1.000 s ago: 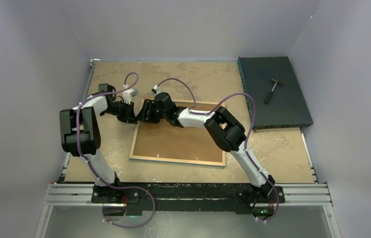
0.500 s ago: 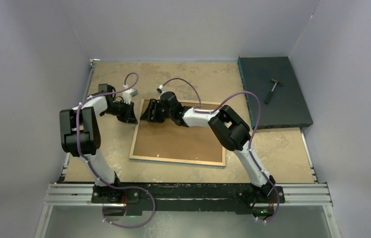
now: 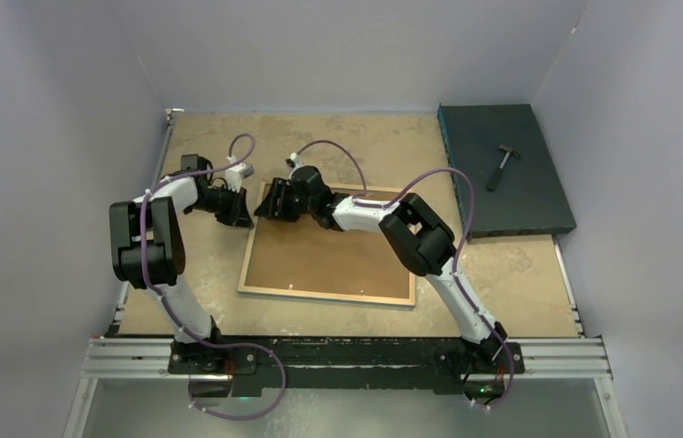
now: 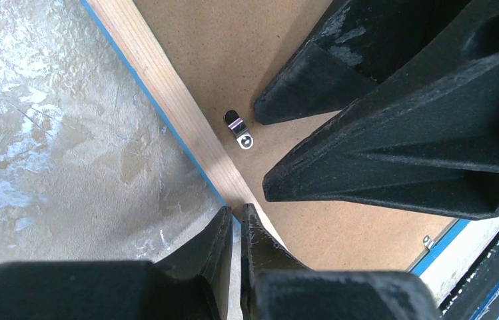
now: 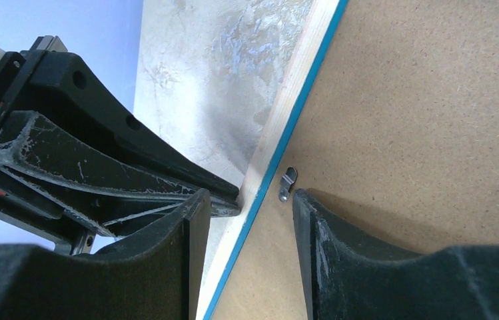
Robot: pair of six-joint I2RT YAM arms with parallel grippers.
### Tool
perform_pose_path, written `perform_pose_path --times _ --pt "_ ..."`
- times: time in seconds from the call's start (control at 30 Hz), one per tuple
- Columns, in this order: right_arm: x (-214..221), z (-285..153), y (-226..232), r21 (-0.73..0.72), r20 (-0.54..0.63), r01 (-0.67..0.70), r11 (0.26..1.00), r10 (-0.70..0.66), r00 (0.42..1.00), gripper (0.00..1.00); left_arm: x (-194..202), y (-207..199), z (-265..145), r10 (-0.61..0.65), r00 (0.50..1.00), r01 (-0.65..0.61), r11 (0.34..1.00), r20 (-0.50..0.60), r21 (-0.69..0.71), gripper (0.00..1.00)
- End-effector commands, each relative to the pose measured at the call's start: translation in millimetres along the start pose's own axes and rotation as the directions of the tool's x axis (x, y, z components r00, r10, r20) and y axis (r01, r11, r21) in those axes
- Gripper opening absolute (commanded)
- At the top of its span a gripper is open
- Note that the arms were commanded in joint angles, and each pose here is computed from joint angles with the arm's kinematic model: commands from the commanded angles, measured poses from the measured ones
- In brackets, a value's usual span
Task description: Put the photo into the frame
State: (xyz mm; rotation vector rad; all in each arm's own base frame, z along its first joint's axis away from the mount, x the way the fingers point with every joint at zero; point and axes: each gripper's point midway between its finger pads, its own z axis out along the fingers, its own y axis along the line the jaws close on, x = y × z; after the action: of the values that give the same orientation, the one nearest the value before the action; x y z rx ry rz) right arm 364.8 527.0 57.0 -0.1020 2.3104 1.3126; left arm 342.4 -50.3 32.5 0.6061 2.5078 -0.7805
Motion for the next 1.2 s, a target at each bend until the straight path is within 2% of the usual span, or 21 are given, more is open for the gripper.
perform_pose_path --times 0.0,0.5,0.93,1.17 --pt "1.3 7.3 4.8 -0.012 -0.006 0.009 1.000 -0.009 1.000 0.52 29.9 -6.1 12.9 -0.011 0.996 0.014 0.999 -0.086 0.034 0.02" --pt "10.4 14.6 4.3 -0.051 -0.049 0.008 0.999 -0.010 0.999 0.49 28.7 -6.7 12.0 -0.004 0.997 0.007 0.999 -0.083 0.036 0.01" --pt "27.0 20.6 18.1 -0.179 -0.146 0.058 0.982 -0.085 0.986 0.47 27.9 -6.9 11.2 -0.002 0.997 0.005 0.999 -0.081 0.037 0.01" --pt "30.4 18.1 19.7 -0.192 -0.176 0.094 0.977 -0.129 0.976 0.46 27.5 -7.8 11.2 -0.003 0.997 0.006 0.999 -0.081 0.040 0.00"
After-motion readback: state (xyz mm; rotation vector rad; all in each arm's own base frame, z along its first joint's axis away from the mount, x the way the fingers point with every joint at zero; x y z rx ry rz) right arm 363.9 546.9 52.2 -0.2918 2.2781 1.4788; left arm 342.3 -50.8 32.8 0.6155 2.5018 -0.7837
